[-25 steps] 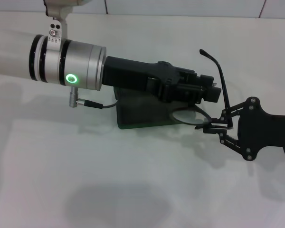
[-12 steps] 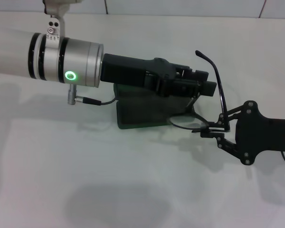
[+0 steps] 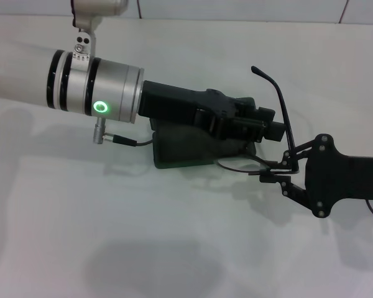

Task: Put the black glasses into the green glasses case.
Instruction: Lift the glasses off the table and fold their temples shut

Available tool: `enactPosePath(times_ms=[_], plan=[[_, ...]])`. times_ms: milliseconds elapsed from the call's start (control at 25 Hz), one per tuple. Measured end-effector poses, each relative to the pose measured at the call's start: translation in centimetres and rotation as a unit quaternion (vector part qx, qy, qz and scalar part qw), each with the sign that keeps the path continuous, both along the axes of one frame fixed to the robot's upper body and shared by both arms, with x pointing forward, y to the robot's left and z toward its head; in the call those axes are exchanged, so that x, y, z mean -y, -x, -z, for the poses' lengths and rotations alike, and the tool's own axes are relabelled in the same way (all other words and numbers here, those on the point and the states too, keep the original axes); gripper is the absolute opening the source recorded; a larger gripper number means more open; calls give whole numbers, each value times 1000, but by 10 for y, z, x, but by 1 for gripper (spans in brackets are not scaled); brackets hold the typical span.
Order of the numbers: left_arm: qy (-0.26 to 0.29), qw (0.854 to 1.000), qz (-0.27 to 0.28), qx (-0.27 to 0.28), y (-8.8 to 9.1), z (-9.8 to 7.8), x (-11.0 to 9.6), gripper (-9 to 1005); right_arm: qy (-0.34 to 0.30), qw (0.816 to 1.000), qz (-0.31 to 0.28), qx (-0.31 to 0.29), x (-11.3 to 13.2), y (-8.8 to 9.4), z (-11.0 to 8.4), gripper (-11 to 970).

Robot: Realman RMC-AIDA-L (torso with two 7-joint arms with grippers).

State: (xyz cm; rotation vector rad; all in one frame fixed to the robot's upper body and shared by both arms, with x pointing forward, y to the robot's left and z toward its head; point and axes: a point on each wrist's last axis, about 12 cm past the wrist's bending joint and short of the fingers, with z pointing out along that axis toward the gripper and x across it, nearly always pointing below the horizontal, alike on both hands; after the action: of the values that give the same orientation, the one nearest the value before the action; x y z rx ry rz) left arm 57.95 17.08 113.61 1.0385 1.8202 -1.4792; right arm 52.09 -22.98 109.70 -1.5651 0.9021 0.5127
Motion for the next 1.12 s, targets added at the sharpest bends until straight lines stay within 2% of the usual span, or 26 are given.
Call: enactPosePath(times_ms=[280,400,600,920,1120], plan=[[1,1000,1,-2,-1,-2,3,503,2,1000,0,7,1,1,1,97],[15,1000,-17,1,-4,-4,-1,504,2,1000,0,6,2,2,1,97],[-15,999,-45,3,-9,5,-3,504,2,1000,-1,5,3,3,1,97],[-39,999,-17,1,-3,11,8,504,2,1000,4,6,5,1,1,97],[-35,999,-19,2,-4,11,9,504,2,1000,2,6,5,2,1,98]])
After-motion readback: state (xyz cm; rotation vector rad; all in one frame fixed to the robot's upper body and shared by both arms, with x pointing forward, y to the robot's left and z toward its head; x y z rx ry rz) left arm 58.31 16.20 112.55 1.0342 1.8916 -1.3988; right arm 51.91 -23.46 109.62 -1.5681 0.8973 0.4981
